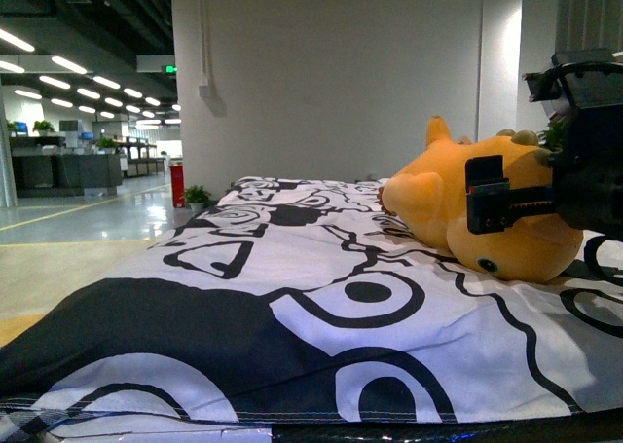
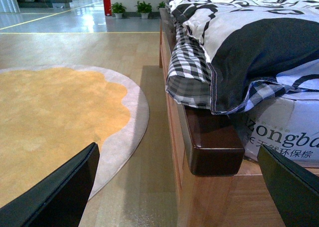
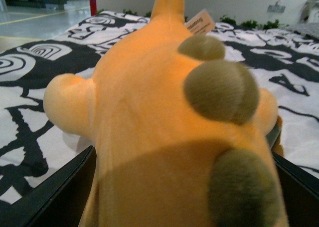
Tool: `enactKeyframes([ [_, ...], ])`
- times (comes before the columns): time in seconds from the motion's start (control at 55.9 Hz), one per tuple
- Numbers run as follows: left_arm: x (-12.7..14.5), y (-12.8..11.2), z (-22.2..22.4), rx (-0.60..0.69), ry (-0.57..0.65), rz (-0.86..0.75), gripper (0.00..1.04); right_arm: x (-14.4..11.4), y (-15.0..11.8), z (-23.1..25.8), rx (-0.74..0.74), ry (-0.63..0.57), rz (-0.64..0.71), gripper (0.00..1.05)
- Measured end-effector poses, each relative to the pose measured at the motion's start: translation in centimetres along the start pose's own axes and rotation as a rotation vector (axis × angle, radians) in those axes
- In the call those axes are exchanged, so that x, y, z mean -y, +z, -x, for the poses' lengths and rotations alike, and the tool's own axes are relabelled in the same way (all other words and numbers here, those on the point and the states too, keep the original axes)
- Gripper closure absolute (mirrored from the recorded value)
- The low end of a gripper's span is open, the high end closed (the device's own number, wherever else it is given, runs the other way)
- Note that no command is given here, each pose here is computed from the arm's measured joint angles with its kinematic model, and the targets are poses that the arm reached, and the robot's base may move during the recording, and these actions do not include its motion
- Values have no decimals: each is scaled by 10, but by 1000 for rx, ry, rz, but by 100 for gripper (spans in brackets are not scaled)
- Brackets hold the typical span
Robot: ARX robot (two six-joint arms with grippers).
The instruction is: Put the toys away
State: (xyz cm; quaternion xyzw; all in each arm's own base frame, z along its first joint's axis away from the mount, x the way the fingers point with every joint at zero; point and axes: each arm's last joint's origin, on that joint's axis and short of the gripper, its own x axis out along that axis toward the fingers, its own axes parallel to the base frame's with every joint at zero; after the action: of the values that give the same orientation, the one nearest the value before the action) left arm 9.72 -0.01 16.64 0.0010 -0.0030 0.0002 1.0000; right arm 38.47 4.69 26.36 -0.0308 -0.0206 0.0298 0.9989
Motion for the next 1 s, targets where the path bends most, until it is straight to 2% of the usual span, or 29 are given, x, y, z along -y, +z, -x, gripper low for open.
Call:
enactKeyframes([
  [0.376, 0, 0, 0, 0, 0, 0, 6, -2, -6, 9, -21, 22, -94, 7],
  [0.591, 0, 0, 0, 0, 0, 0, 6, 3, 3, 15, 4, 19, -155, 7],
  [0.823, 0, 0, 0, 0, 0, 0, 6, 3, 4, 20, 9, 27, -173, 7],
  [1.002, 0, 0, 0, 0, 0, 0, 6, -6, 5, 22, 20, 52, -176, 7],
])
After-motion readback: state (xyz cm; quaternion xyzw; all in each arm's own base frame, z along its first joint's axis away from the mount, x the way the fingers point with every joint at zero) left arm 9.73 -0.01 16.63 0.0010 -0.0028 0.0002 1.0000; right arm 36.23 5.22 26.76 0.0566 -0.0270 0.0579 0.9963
